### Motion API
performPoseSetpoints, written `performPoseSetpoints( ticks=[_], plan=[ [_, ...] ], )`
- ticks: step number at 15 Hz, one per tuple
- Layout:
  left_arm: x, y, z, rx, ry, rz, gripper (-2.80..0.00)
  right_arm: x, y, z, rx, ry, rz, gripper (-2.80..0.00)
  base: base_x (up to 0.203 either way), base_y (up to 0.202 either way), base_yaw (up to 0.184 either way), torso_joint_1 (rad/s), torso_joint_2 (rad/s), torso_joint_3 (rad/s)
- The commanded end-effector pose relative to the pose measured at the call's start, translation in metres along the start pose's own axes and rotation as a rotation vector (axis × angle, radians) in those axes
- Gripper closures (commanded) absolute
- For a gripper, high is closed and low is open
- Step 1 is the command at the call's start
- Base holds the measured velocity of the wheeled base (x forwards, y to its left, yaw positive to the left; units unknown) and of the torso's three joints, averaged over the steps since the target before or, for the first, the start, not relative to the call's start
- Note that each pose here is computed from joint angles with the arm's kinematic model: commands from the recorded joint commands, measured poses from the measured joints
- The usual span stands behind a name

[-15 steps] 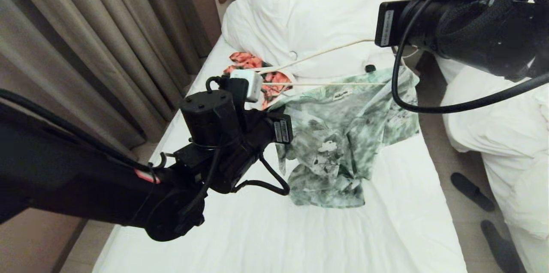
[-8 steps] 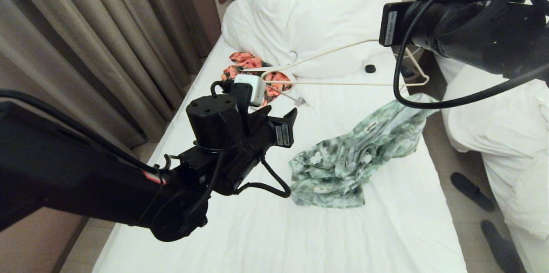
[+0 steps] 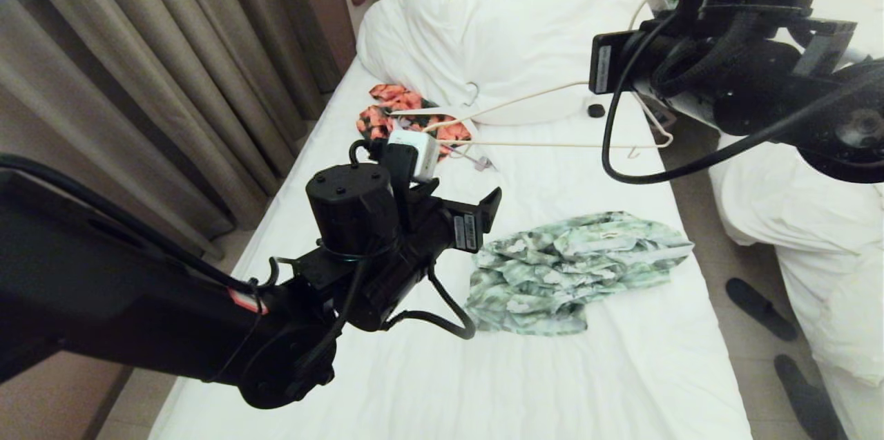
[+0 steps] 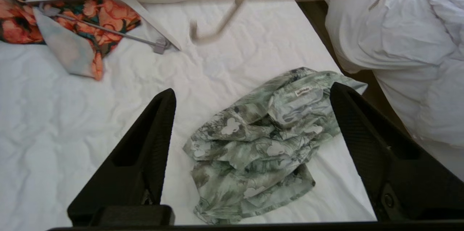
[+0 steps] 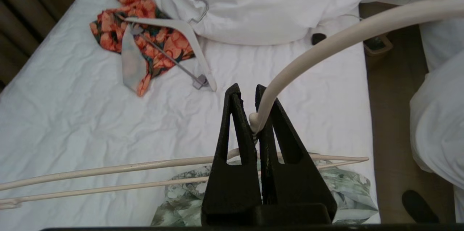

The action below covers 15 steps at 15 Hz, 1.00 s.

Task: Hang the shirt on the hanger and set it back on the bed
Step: Place the hanger on the bed

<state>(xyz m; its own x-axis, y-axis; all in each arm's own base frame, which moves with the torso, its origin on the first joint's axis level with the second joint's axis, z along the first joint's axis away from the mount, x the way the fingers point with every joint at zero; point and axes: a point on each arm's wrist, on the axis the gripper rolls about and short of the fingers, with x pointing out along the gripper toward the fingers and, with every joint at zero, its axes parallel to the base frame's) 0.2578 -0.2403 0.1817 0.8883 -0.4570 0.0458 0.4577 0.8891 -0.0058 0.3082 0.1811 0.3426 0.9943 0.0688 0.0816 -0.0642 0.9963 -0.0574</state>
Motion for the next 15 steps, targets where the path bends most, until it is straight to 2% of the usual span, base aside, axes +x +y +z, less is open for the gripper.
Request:
performPoseSetpoints(
  ticks=[1,3,5,6,8,9,11,13,15],
  plan=[
    [-0.001,0.003,0.004,-0.004,-0.022,0.010,0.00,0.010,0.001,-0.009,-0.012,0.018,-0.013,0.00,0.000,0.000,0.000,0.000,0.00,0.000],
    [0.000,0.007,0.006,0.004,-0.038,0.020,0.00,0.011,-0.006,-0.007,-0.008,0.013,-0.031,0.00,0.000,0.000,0.000,0.000,0.00,0.000],
    [0.004,0.025,0.009,0.009,-0.046,0.053,0.00,0.015,-0.015,-0.008,-0.015,0.024,-0.058,0.00,0.000,0.000,0.000,0.000,0.00,0.000],
    [0.001,0.035,0.020,0.010,-0.077,0.066,0.00,0.017,-0.020,-0.015,-0.036,0.065,-0.073,0.00,0.000,0.000,0.000,0.000,0.00,0.000],
    [-0.008,0.061,0.043,0.025,-0.122,0.095,0.00,0.023,-0.034,-0.033,-0.074,0.190,-0.122,0.00,0.000,0.000,0.000,0.000,0.00,0.000],
    [-0.012,0.074,0.049,0.035,-0.121,0.110,0.00,0.026,-0.041,-0.044,-0.065,0.247,-0.146,0.00,0.000,0.000,0.000,0.000,0.00,0.000],
    [-0.012,0.095,0.060,0.043,-0.129,0.151,0.00,0.028,-0.048,-0.077,-0.097,0.411,-0.165,0.00,0.000,0.000,0.000,0.000,0.00,0.000],
    [-0.013,0.101,0.066,0.044,-0.142,0.167,0.00,0.033,-0.047,-0.120,-0.146,0.596,-0.170,0.00,0.000,0.000,0.000,0.000,0.00,0.000],
    [-0.014,0.102,0.068,0.044,-0.150,0.168,0.00,0.044,-0.044,-0.164,-0.161,0.741,-0.185,0.00,0.000,0.000,0.000,0.000,0.00,0.000]
  ],
)
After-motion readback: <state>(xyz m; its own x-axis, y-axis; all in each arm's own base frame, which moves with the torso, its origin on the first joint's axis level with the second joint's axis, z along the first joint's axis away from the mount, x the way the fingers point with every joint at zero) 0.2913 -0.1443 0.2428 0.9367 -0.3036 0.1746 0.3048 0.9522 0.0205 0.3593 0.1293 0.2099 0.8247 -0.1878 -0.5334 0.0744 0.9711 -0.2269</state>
